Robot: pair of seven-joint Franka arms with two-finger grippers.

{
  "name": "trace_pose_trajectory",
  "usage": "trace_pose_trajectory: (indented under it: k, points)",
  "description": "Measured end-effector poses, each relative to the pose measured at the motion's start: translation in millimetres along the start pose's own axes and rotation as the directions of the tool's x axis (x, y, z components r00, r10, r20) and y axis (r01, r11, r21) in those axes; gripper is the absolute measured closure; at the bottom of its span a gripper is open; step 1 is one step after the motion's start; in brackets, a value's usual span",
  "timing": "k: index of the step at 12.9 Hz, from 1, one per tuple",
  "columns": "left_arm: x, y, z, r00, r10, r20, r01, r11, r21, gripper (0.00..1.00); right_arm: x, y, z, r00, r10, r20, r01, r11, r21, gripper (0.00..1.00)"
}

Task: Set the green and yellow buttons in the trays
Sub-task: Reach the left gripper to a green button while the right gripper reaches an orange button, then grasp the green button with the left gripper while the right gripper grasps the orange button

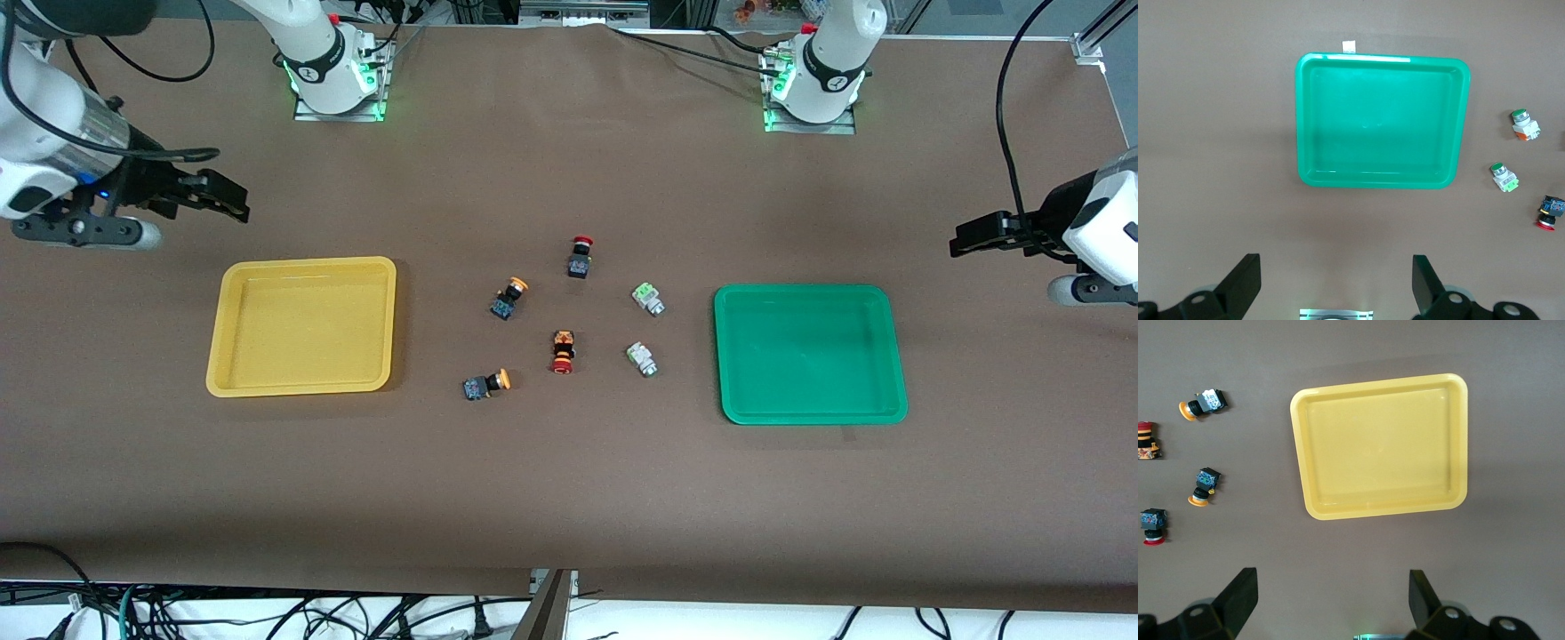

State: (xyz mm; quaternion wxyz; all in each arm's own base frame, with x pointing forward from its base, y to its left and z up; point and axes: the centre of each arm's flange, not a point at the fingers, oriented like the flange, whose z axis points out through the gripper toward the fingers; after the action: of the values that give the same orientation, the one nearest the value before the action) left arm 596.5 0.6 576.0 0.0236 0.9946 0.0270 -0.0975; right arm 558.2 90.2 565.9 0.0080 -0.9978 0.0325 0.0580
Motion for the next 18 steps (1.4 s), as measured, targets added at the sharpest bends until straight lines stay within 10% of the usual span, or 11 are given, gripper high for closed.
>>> trace_pose_trajectory:
  k: [5, 14, 18]
  points:
    - [8.4, 36.7, 15.3, 0.995, -0.094, 0.016, 0.095, 0.995, -0.013, 0.0, 73.7, -68.5, 115.8, 0.964, 0.264, -0.013, -0.263, 0.964, 0.039, 0.0]
    - [63.1, 294.5, 260.5, 0.933, -0.36, -0.008, 0.36, 0.93, 0.075, 0.0, 136.7, -225.3, 284.8, 0.662, 0.748, 0.056, -0.739, 0.637, 0.219, 0.0]
    - [69.0, 301.8, 324.2, 0.92, -0.392, 0.008, 0.391, 0.919, 0.048, 0.0, 121.7, -262.9, 336.3, 0.618, 0.782, 0.085, -0.777, 0.591, 0.217, 0.0]
